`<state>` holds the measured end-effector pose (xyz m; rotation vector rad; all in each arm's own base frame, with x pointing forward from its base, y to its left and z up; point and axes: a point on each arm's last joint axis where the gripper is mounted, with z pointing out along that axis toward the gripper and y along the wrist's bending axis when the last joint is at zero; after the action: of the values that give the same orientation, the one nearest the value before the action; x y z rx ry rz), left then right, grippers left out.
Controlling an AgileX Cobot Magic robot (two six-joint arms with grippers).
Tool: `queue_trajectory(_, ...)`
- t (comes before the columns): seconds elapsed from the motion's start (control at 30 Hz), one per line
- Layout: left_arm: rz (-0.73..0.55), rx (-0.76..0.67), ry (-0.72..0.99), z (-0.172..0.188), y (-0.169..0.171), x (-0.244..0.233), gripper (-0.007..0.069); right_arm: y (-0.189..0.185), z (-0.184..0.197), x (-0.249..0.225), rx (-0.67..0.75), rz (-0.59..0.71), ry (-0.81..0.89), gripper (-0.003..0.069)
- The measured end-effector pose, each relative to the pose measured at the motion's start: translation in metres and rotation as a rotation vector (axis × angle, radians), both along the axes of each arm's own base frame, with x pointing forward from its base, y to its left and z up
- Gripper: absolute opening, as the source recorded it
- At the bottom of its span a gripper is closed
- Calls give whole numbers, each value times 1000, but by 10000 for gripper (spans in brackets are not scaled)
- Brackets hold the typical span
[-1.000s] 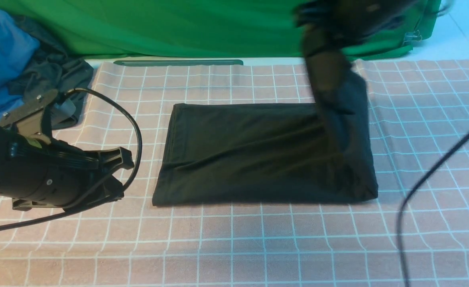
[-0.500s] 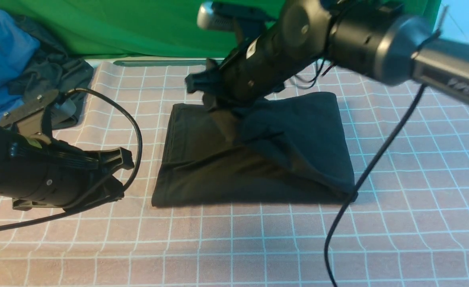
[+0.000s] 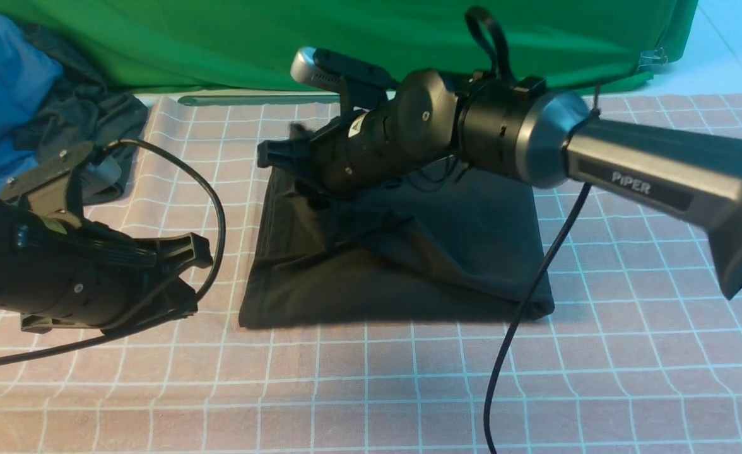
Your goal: Fold a long-sleeved shirt over a pink coffee tablecloth.
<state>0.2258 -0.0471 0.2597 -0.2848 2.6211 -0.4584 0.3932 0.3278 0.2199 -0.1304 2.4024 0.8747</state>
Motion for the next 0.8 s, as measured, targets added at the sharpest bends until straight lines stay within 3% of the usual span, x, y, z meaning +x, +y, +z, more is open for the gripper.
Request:
queue_trajectory(0.07,0,0,0,0,0,0,13,5,2,-2,25,-3,-3,382)
queue_trajectory(0.2,0,0,0,0,0,0,13,8,9,-2,44,-1,-12,519)
queue_trajectory(0.33,0,0,0,0,0,0,13,5,20,-2,-30,103,-44,537)
queue_trajectory(0.43,2,-3,-1,0,0,0,13,-6,33,0,-141,204,-84,471)
queue_trajectory(0.5,17,-33,-12,1,-2,1,13,-30,49,5,-295,263,-103,295)
queue_trajectory(0.53,20,-36,-14,2,-2,2,13,-31,51,5,-302,263,-112,295)
queue_trajectory(0.57,25,-56,-43,3,-3,4,13,-50,58,8,-397,279,-99,151)
queue_trajectory(0.63,30,-68,-71,5,-4,9,13,-67,61,10,-478,284,-71,71)
queue_trajectory(0.8,29,-83,-83,12,-8,36,14,-90,56,10,-570,321,37,39)
